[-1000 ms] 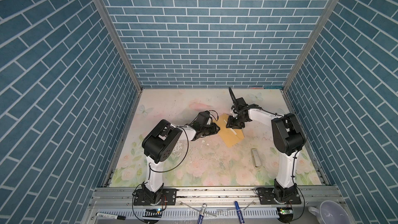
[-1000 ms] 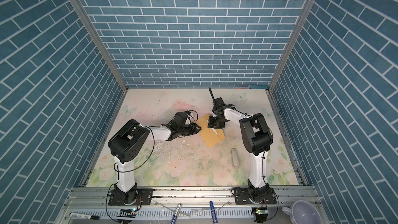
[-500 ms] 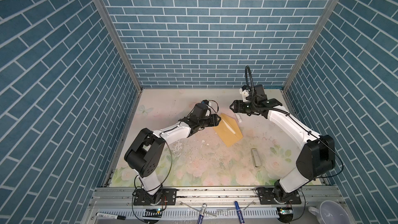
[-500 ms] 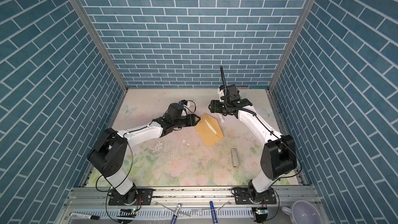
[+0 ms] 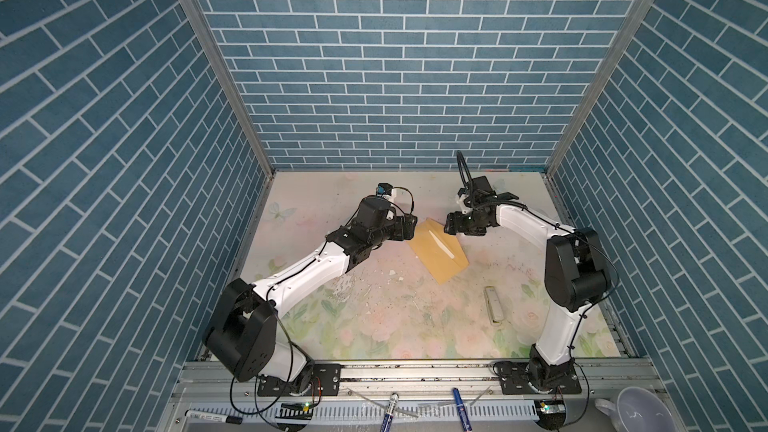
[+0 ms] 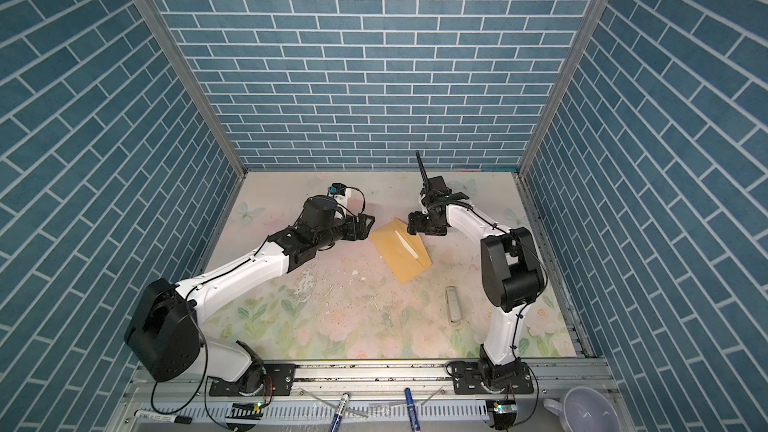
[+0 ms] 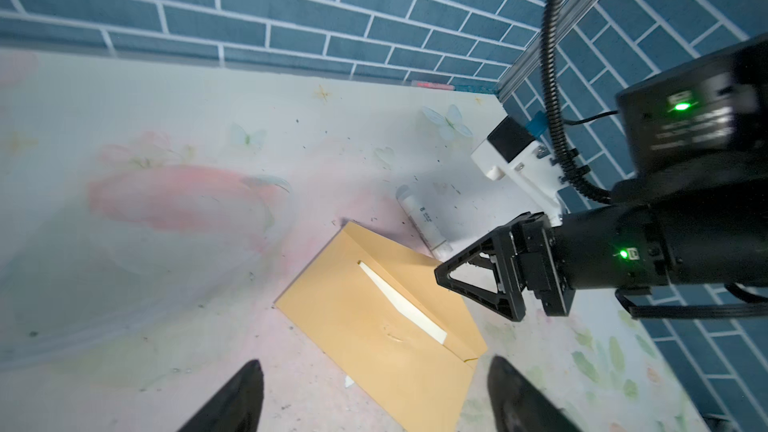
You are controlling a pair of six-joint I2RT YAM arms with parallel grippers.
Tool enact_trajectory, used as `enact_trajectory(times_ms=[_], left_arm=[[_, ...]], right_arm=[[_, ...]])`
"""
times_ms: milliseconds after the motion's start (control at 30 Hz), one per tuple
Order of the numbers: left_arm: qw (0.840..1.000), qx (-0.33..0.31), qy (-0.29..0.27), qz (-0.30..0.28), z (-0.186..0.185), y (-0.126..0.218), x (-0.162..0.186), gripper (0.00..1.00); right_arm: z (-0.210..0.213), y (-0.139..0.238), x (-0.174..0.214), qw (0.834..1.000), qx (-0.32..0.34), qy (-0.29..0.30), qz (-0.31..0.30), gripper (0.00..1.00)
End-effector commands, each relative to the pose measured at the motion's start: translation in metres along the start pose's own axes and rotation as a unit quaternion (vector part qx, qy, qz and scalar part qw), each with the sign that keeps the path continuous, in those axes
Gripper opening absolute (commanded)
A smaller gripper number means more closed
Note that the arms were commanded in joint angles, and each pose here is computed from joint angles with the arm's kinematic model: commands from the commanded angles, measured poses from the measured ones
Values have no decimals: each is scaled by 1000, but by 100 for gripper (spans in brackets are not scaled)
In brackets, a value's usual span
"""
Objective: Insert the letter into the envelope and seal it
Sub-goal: 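Release the envelope and raise both grippers away from it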
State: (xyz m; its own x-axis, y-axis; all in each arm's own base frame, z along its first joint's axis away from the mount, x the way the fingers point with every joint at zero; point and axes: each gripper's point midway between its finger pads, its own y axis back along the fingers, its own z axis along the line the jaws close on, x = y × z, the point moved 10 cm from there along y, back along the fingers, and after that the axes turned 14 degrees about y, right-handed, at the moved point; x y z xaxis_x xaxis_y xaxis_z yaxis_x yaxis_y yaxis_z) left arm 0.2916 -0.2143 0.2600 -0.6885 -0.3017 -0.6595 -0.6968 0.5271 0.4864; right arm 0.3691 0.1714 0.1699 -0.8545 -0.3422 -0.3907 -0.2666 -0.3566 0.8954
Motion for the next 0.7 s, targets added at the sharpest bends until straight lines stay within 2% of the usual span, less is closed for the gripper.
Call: enact_trajectory(times_ms=[0,100,267,433,567,667], left_arm=[[999,-31,-36,-13,9,12,4,95],[998,-29,-53,-26,12,20,5,100],[997,-26,-47,-50,17,26,6,100],[997,-29,-58,-39,17,26,7,99],[997,-26,-60,-37,18,26,9,100],[997,-21,-64,-42,18,29,10,100]], right_arm=[[4,1,-15,1000,-15,21,-4,71],[4,-10,-15,999,-29,14,8,61],[9,-24,-16,999,-53,-1,12,41],[16,-31,-16,998,-58,-8,22,19],[20,-26,-19,996,-74,-44,2,0],[25,-13,-24,990,-97,-93,-45,0]])
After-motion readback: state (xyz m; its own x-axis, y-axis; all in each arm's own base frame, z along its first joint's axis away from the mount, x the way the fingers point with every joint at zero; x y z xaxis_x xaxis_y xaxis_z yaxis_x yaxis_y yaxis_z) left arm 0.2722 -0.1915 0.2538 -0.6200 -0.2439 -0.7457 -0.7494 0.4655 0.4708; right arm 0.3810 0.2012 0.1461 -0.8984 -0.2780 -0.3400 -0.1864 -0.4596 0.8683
